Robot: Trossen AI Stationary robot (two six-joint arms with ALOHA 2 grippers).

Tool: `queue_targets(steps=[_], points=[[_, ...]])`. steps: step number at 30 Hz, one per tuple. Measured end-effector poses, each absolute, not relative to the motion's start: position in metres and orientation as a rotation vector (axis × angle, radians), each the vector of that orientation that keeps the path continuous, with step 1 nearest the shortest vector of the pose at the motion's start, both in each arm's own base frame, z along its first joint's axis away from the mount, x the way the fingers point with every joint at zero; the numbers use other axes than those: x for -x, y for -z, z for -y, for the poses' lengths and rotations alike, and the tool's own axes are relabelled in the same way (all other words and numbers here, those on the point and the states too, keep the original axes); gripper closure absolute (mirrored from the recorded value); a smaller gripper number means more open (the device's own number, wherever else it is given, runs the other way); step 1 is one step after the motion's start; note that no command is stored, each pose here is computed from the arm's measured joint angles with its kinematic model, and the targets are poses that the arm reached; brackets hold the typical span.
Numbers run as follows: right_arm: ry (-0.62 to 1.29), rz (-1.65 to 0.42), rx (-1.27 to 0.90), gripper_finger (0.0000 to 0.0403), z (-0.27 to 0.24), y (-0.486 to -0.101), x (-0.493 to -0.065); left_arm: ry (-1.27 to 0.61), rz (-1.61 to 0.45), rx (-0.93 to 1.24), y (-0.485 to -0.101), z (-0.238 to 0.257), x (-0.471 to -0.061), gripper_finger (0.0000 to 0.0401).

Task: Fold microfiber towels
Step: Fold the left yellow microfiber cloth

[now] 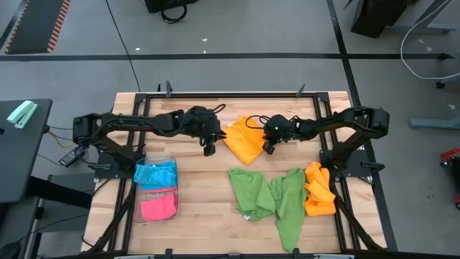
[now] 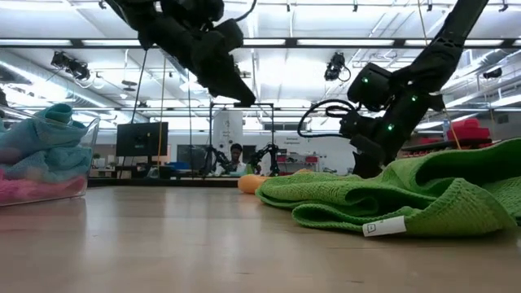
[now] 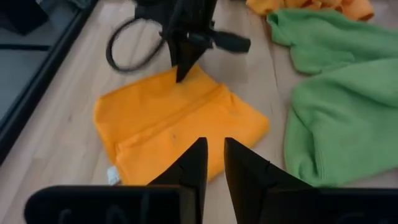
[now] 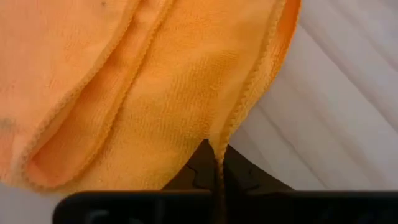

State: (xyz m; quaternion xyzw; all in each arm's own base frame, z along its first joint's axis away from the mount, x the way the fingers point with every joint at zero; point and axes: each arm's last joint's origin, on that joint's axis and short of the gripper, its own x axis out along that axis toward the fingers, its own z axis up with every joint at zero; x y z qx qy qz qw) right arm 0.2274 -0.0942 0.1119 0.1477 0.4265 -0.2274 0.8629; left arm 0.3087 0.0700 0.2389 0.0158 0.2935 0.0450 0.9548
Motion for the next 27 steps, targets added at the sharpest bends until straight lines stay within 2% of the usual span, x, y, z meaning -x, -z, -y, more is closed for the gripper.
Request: queue_targets(steps=[7,12,18,22,27], points=[[0.525,-1.052,-0.203,0.0396,0.1,-0.139,-0.233,-0.096,-0.608,-0.012,-0.238,-0.07,-0.308,0.0339],[0.659,-1.176,-0.157,0.0397,0.111,-0.16,-0.232,-0.095,-0.613,-0.011,-0.237,-0.07,-0.308,0.0339],[0.84,-1.218,-0.021,0.0398,0.12,-0.188,-0.237,-0.093,-0.619,-0.014,-0.237,-0.07,-0.308,0.0339],[0.747,-1.2,0.016,0.0398,0.116,-0.194,-0.246,-0.092,-0.623,-0.014,-0.236,-0.07,-0.308,0.0339],[0.657,-1.232,0.059,0.0398,0.104,-0.18,-0.245,-0.09,-0.643,-0.013,-0.235,-0.069,-0.307,0.0339]])
